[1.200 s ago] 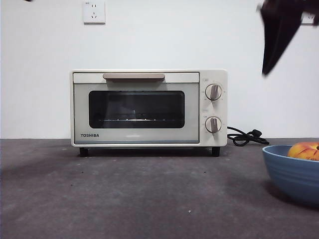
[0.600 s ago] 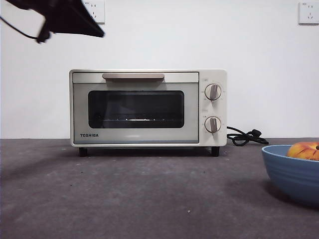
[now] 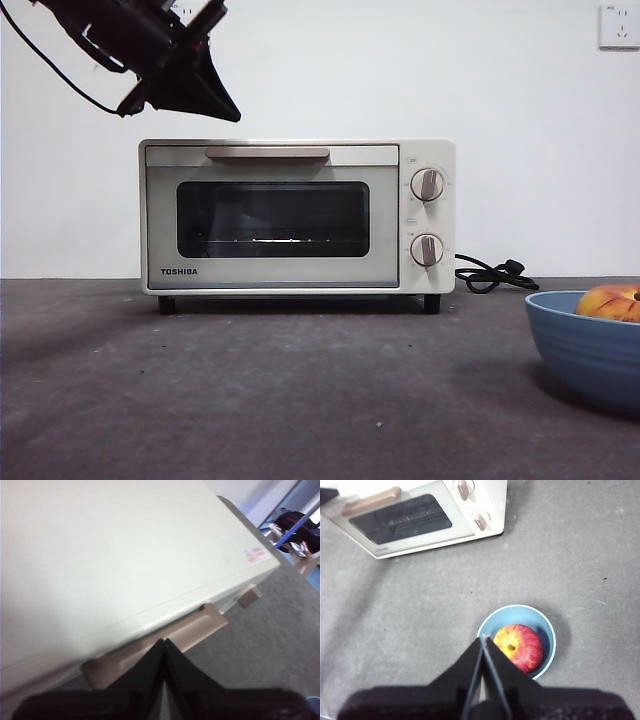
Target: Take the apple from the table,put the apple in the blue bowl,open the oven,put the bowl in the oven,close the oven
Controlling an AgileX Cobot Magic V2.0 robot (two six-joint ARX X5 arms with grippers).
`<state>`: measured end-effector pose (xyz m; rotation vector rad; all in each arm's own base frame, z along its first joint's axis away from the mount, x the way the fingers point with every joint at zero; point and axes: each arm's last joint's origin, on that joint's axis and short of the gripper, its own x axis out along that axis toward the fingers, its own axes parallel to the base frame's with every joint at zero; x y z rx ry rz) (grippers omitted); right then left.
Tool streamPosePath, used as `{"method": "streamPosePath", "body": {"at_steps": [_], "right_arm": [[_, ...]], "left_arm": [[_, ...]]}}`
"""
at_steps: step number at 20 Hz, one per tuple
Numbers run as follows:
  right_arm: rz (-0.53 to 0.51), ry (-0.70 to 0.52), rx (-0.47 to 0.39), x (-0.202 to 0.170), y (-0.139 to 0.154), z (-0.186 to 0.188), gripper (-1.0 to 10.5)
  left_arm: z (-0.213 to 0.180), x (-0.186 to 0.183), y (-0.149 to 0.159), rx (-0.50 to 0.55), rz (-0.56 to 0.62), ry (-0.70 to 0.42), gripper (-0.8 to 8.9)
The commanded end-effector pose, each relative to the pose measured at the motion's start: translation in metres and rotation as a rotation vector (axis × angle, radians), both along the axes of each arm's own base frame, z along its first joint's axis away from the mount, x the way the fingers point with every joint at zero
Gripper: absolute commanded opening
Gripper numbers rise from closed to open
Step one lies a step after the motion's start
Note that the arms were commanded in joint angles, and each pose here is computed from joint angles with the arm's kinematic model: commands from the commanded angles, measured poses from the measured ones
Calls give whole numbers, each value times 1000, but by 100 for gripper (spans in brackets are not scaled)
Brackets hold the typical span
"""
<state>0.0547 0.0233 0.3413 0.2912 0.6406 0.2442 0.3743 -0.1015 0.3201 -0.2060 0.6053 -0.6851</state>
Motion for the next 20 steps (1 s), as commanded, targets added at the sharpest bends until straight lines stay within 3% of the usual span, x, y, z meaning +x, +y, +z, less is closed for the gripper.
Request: {"method": "streamPosePath", "body": {"at_steps": [1,12,20], "right_arm": [[-18,0,29,-2,-1,0,-11],[-13,20,25,-3,-1,-1,-11],[28,41,46,-5,0,-2,-11]], "left_arm": [[-7,7,-4,19,4,-17,-6],[-21,13,-6,77,4,-3,-6],[-46,17,-12,103,-21,114,-6]]}}
